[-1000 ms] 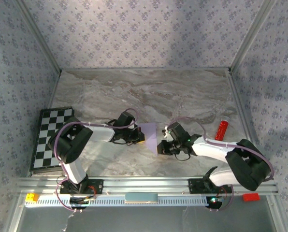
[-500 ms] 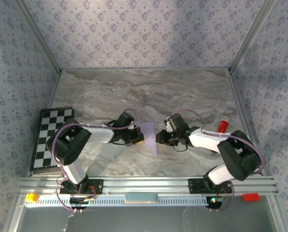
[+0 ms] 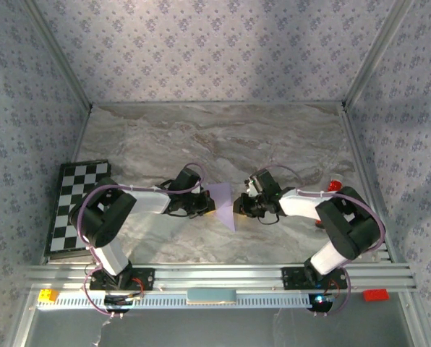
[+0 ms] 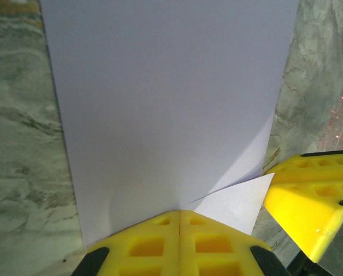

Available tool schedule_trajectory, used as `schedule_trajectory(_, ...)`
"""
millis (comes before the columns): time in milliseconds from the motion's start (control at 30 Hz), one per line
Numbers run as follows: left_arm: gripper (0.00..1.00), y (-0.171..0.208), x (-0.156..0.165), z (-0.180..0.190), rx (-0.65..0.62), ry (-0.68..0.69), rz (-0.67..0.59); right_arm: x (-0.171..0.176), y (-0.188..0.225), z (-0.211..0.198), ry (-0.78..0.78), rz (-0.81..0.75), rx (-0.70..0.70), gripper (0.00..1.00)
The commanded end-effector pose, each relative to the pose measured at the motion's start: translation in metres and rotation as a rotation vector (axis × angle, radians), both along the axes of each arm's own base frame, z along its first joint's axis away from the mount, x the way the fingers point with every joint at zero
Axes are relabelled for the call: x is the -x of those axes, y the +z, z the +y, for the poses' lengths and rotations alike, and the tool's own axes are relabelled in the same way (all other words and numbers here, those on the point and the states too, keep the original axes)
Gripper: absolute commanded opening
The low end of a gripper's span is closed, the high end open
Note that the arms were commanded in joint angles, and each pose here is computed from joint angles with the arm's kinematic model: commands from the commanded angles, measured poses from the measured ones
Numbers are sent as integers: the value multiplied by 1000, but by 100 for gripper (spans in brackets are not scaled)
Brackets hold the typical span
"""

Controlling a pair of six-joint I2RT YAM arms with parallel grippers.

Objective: Fold a paper plane with a square sheet of paper (pick it up from the middle)
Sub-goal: Third fold the triangle at the center of the table.

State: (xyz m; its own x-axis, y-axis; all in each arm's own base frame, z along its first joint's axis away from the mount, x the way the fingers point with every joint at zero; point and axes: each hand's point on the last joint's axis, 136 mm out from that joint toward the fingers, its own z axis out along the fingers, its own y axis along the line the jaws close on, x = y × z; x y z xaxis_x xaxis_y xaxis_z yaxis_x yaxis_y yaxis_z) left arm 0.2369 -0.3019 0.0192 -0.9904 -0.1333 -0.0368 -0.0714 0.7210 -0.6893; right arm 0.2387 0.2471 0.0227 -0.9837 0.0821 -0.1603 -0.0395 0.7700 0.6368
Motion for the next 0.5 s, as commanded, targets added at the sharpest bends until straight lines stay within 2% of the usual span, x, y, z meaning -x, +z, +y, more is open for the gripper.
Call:
schedule_trajectory(0, 1, -3, 2, 7, -41, 10, 13, -11, 12, 17, 26, -52, -65, 19)
schedule_trajectory(467, 1, -2, 2, 7, -40, 9, 10, -12, 14, 13, 6, -63, -57, 24)
